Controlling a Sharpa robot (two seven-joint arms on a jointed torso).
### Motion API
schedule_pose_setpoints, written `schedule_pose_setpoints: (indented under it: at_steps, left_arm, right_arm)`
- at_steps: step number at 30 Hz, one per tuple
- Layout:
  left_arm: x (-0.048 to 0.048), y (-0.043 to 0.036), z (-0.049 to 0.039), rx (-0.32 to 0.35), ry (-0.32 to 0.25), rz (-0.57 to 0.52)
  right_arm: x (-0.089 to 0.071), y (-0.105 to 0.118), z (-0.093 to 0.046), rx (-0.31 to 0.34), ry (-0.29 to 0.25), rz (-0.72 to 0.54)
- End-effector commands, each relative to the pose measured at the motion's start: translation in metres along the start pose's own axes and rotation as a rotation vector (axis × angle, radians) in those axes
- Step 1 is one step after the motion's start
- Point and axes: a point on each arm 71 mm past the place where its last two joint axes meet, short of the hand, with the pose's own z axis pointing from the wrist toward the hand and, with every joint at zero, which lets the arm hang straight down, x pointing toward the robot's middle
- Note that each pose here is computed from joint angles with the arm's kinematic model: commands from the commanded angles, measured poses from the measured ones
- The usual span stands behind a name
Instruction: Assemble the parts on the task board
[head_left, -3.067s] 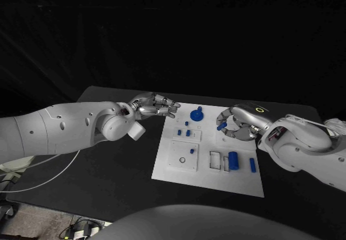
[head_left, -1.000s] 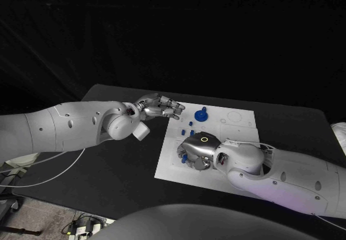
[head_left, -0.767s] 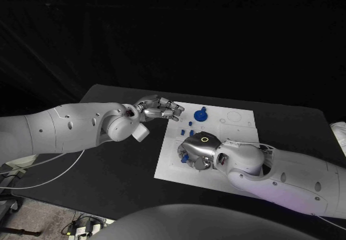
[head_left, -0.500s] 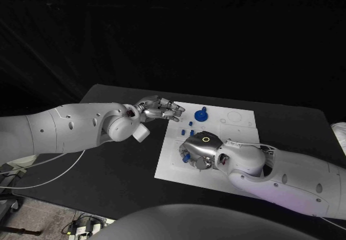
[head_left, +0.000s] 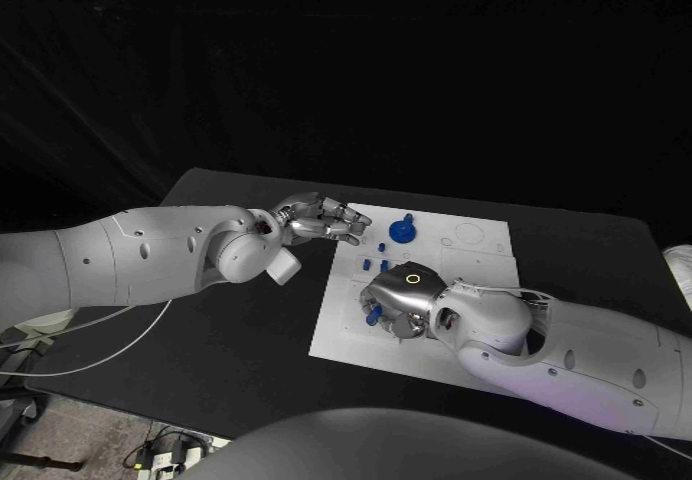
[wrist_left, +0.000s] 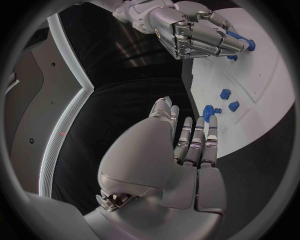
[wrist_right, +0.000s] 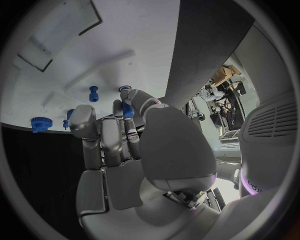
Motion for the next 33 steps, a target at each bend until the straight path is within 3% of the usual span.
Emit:
schedule_pose_setpoints:
  at_steps: [1, 21, 33]
  left_arm:
    - [0.0032, -0.0002, 0.0012, -0.003, 0.027, -0.004]
    - [0.0035, 0.0009, 0.0017, -0.013, 0.031, -0.005]
    - [0.0029, 0.0013, 0.0016, -0.017, 0.03, -0.005]
  right_arm:
    - [0.0031, -0.0008, -0.0003, 0.012, 0.033, -0.01]
    - [0.005, 0.0019, 0.0, 0.006, 0.068, 0.012]
    - [-0.0014, 0.0008, -0.0027, 0.017, 0.016, 0.004]
